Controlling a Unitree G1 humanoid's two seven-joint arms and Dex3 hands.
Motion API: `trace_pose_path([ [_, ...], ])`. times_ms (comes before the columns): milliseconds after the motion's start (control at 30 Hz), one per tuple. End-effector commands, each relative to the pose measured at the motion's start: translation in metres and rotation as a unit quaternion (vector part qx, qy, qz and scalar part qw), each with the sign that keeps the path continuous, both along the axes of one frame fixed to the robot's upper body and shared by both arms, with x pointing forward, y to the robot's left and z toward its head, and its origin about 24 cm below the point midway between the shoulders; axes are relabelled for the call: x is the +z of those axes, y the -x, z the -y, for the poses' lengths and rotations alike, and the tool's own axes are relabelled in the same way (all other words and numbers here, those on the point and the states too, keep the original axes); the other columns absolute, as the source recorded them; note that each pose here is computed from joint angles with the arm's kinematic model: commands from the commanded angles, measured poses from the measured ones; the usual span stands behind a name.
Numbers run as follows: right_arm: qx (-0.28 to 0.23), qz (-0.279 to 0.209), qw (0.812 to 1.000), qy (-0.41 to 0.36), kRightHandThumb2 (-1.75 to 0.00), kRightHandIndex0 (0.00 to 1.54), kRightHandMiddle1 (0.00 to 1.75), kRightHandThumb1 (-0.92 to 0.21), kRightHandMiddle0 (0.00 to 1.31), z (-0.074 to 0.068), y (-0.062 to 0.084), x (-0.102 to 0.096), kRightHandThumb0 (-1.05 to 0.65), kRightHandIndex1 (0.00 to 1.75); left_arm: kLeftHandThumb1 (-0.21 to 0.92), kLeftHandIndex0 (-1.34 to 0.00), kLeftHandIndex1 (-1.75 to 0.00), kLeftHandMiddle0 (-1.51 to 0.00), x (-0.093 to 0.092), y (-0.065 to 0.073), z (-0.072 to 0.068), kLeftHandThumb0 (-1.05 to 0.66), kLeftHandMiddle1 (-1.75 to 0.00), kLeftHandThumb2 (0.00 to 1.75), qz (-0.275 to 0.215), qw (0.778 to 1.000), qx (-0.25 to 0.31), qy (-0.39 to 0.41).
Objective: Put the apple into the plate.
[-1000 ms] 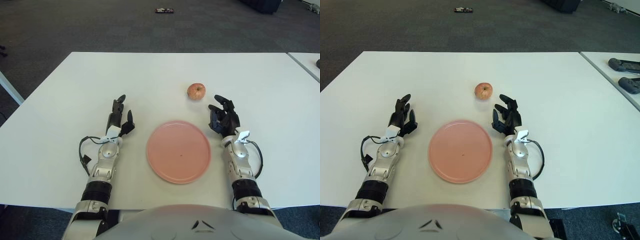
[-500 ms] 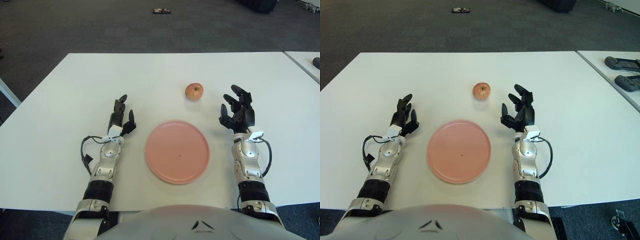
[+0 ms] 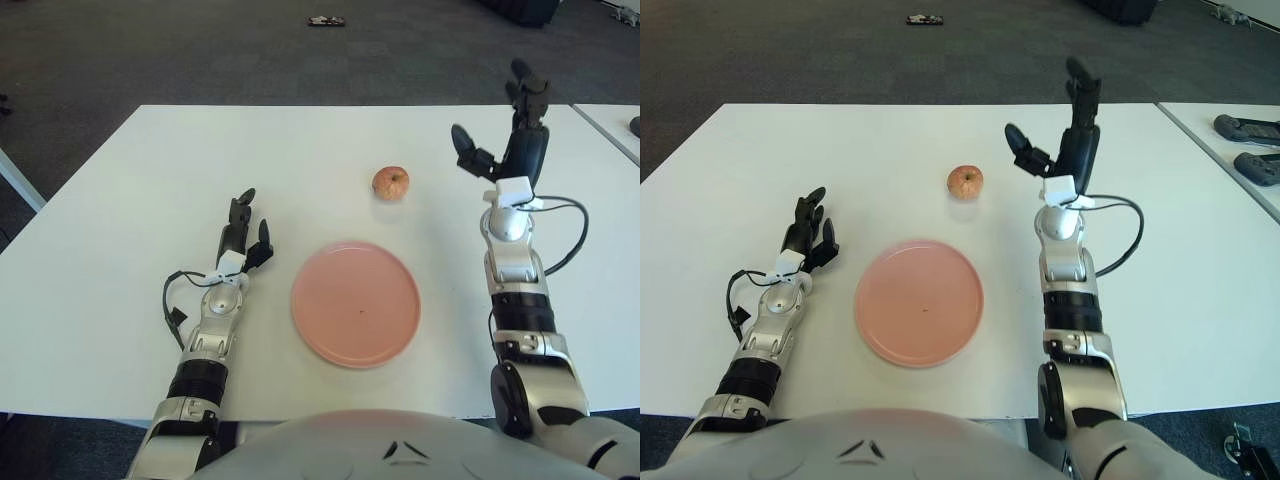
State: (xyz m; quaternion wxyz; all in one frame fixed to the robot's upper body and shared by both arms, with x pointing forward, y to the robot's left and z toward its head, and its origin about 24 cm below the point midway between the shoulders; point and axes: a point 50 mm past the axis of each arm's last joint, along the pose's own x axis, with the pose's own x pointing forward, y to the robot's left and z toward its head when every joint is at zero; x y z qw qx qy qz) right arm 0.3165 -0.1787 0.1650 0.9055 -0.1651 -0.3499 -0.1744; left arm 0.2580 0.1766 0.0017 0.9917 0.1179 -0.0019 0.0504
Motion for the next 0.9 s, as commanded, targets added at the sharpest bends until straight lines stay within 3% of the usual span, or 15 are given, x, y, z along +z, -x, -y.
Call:
trace_pose_path([
  [0, 0.015, -0.014, 1.000, 0.003, -0.48, 0.00, 0.16, -0.75, 0.00, -0.007, -0.007, -0.002, -0.73, 0.12, 0.92, 0.00, -0.53, -0.19, -0.003, 0.001, 0.000, -0.88, -0.08, 0.96, -0.010, 1.000, 0.002, -0.005],
  [133, 0.036, -0.016, 0.999, 0.015, -0.41, 0.00, 0.03, -0.73, 0.00, -0.015, -0.018, 0.010, -0.85, 0.02, 0.92, 0.00, -0.52, -0.18, -0.003, 0.001, 0.000, -0.87, -0.08, 0.96, -0.008, 1.000, 0.000, -0.004],
  [367, 0.060, -0.039, 0.993, 0.097, -0.26, 0.00, 0.00, -0.74, 0.00, -0.022, -0.025, 0.017, -0.99, 0.00, 0.92, 0.00, -0.52, -0.19, -0.003, 0.002, 0.001, -0.87, -0.08, 0.95, -0.006, 1.000, -0.001, -0.003],
  [633, 0.114, -0.069, 0.980, 0.151, -0.19, 0.00, 0.00, -0.68, 0.00, -0.030, -0.032, 0.020, -0.94, 0.00, 0.92, 0.00, -0.51, -0.19, -0.002, 0.002, 0.002, -0.87, -0.08, 0.95, -0.003, 1.000, -0.003, -0.006],
  [867, 0.132, -0.116, 0.967, 0.182, -0.17, 0.00, 0.00, -0.67, 0.00, -0.044, -0.053, 0.020, -0.93, 0.00, 0.92, 0.00, -0.49, -0.19, -0.001, 0.002, 0.003, -0.87, -0.07, 0.96, -0.003, 1.000, -0.005, -0.009],
])
